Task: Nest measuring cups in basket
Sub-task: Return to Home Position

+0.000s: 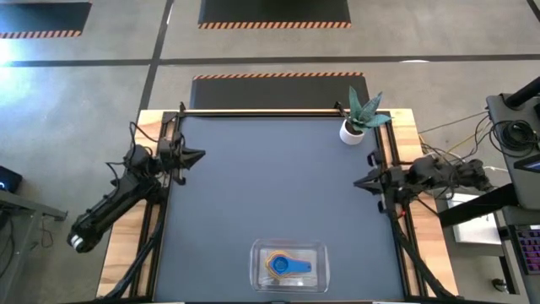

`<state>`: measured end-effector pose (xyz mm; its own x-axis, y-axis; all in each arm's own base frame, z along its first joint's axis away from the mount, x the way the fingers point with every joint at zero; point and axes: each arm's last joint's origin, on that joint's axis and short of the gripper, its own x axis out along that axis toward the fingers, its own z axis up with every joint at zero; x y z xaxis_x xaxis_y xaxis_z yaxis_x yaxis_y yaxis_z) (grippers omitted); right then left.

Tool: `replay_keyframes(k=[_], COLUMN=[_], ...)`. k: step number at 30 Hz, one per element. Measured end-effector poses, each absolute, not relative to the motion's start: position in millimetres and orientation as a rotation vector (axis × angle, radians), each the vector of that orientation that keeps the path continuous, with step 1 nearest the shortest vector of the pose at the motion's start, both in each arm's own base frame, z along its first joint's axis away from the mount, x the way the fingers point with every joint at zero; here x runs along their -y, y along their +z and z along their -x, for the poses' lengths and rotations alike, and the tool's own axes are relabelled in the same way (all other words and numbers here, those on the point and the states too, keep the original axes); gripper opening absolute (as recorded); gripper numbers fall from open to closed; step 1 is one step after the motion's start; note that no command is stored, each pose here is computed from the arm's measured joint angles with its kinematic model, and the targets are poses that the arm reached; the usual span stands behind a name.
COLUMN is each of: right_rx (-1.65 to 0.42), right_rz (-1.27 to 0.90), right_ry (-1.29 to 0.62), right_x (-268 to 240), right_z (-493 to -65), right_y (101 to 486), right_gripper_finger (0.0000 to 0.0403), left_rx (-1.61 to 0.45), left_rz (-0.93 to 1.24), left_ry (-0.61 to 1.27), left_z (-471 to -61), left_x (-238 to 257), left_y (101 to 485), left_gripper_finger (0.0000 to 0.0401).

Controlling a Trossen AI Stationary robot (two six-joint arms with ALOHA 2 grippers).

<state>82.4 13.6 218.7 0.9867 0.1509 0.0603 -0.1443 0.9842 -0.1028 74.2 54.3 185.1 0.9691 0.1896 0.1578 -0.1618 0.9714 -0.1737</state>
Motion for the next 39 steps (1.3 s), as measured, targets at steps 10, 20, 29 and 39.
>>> replay_keyframes(k=[10, 20, 29, 39], right_rx=[-0.014, -0.016, -0.060, -0.064], right_rz=[0.104, 0.093, 0.052, -0.021], right_ry=[0.144, 0.194, 0.189, 0.186], right_x=[-15.2, -17.0, -17.3, -17.3], right_z=[-93.3, -95.3, -97.8, -98.3], right_y=[175.2, 169.5, 166.2, 166.1], right_gripper_finger=[0.0009, 0.0009, 0.0009, 0.0009], left_rx=[0.079, 0.072, 0.065, 0.073], left_rz=[0.118, 0.158, 0.150, 0.142], left_ry=[0.167, 0.165, 0.168, 0.169], left_z=[-75.6, -75.8, -76.1, -76.0], left_x=[-54.7, -54.8, -55.4, -55.3], left_y=[173.8, 172.7, 172.2, 173.5], left_gripper_finger=[0.0000, 0.0000, 0.0000, 0.0000])
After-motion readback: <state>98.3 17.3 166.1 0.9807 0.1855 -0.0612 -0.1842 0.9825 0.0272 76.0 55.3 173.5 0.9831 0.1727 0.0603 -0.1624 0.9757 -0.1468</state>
